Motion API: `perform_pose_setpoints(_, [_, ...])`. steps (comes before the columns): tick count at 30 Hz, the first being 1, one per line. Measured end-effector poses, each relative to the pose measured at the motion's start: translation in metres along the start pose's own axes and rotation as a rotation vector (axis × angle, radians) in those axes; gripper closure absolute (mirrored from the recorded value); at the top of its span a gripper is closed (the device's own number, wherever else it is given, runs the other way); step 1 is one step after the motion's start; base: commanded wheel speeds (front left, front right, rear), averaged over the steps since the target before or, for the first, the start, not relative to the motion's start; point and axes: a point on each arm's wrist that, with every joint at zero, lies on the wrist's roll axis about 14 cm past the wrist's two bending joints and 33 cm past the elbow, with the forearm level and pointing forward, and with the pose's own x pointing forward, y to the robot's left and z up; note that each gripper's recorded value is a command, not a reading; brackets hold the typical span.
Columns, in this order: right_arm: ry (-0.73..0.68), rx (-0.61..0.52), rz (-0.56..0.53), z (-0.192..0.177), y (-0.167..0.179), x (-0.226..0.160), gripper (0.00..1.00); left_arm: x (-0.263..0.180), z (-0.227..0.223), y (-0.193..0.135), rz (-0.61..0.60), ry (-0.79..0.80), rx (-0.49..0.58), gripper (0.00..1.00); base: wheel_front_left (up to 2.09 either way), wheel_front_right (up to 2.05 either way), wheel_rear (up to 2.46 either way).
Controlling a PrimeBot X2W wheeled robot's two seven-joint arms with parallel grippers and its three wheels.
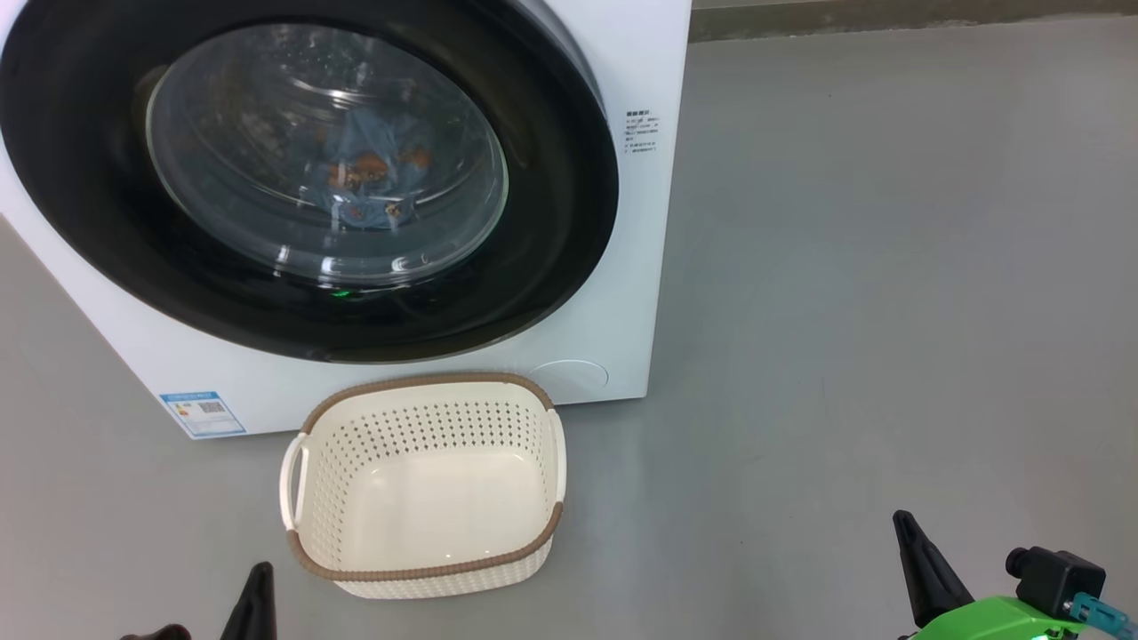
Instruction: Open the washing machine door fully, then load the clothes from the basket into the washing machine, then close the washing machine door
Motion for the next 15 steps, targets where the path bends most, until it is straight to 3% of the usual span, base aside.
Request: perform_pose_setpoints(15, [0.0,0.141,-0.019,0.0033,0.0003,0.0029,1.0,-0.0008,0.0006,0.0089,0.048,0.008,-0.156,1.0,0.0,0.0,0.0])
